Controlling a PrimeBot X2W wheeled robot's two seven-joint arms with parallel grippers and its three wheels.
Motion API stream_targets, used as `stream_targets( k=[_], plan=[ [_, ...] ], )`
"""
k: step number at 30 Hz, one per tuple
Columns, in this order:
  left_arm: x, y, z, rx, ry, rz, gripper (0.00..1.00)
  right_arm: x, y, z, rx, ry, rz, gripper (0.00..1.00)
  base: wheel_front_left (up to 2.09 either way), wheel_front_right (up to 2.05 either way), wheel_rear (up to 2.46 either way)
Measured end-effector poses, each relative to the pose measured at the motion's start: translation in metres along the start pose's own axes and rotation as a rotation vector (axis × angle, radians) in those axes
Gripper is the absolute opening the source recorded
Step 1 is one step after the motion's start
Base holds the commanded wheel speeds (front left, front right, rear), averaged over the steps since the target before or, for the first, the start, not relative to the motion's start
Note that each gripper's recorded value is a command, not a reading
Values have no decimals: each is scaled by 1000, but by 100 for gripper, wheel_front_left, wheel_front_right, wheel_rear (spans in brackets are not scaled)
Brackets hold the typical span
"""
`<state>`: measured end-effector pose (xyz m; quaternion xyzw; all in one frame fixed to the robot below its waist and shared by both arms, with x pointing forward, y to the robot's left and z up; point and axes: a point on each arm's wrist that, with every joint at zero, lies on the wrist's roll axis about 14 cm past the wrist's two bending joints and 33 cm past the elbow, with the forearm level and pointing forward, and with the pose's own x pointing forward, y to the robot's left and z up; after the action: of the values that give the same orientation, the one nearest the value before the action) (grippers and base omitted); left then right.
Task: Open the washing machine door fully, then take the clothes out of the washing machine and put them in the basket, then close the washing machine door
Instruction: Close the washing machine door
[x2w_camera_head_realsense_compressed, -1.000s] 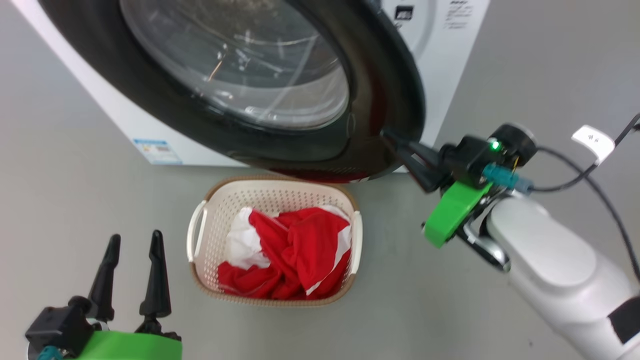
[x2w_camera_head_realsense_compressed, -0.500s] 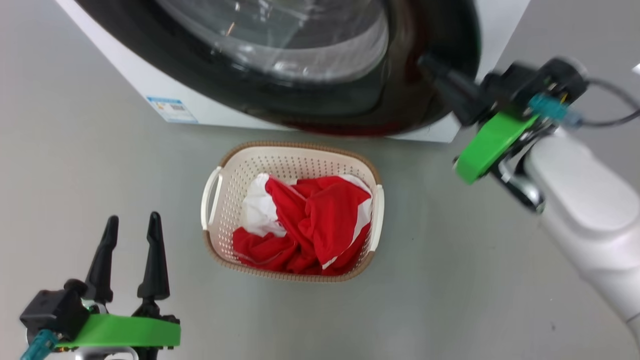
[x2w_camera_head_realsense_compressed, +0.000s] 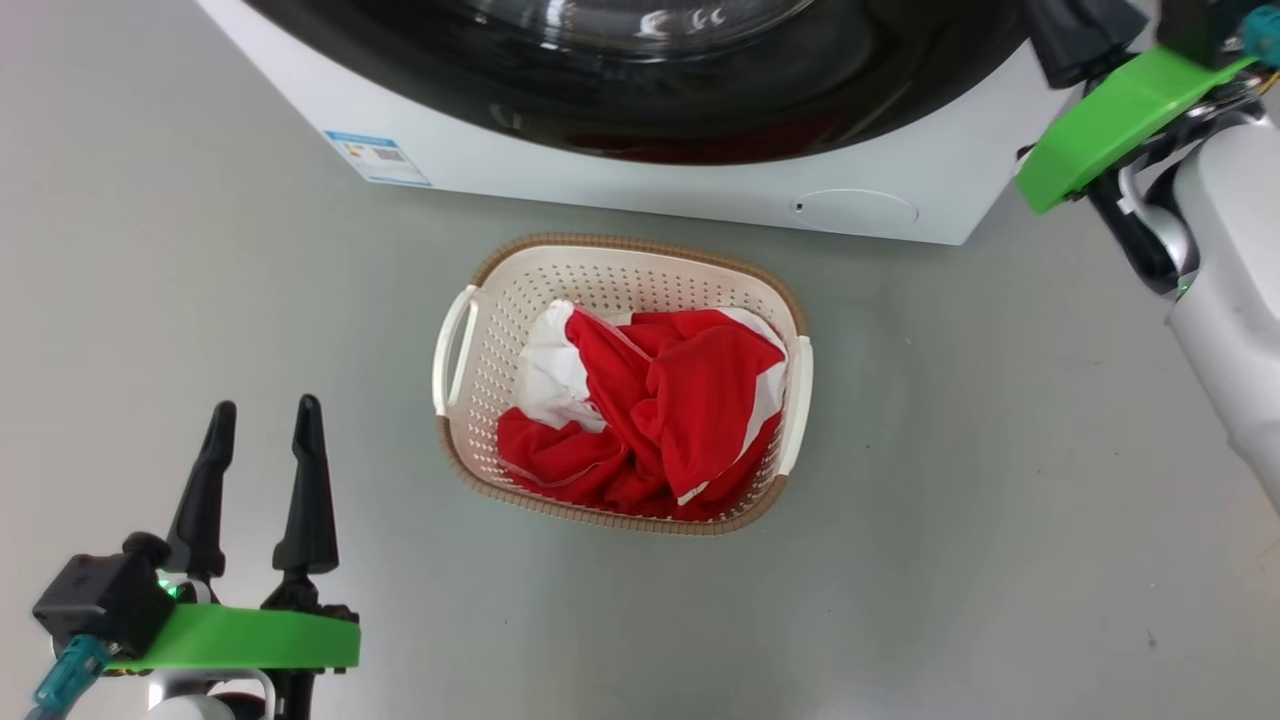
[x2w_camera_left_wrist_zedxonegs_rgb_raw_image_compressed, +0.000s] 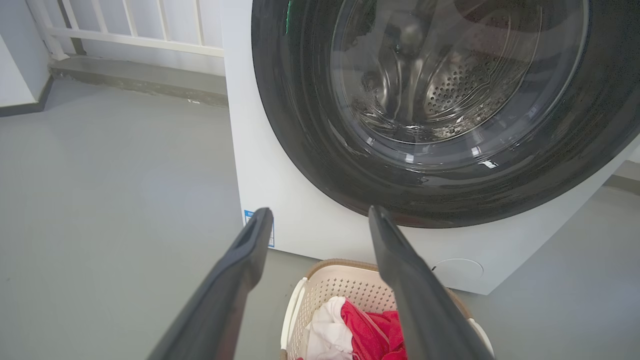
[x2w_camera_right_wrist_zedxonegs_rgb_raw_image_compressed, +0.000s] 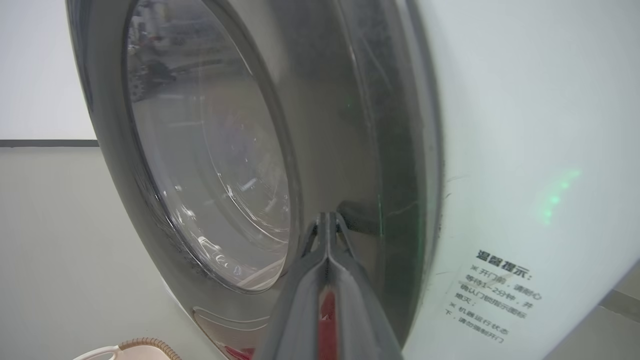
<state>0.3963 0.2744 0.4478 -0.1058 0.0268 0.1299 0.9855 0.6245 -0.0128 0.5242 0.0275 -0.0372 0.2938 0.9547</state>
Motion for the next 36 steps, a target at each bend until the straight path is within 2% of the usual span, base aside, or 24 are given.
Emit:
stream_targets(
  k=[4,19,20,23,24,25,36],
  plan=[
    [-1,6,1,8,-2,16,100,4,-1,-3,37,-5,-26,0,0,0,0],
    [-3,-5,16,-12,-44,-17,100,-13,-7,17,21,-26,-82,0,0,0,0],
    [-3,-7,17,-12,-48,-22,100,-16,-6,18,21,-26,-84,7,0,0,0],
    [-4,-10,20,-13,-55,-32,100,-24,-3,17,26,-21,-84,43,0,0,0],
    [-4,-12,21,-16,-58,-38,100,-28,-1,16,31,-19,-85,82,0,0,0],
    [-5,-14,22,-19,-62,-44,100,-33,0,17,34,-19,-86,100,0,0,0],
    [-12,-43,28,-37,-78,-131,100,-98,10,20,67,-35,-131,100,0,0,0]
  ],
)
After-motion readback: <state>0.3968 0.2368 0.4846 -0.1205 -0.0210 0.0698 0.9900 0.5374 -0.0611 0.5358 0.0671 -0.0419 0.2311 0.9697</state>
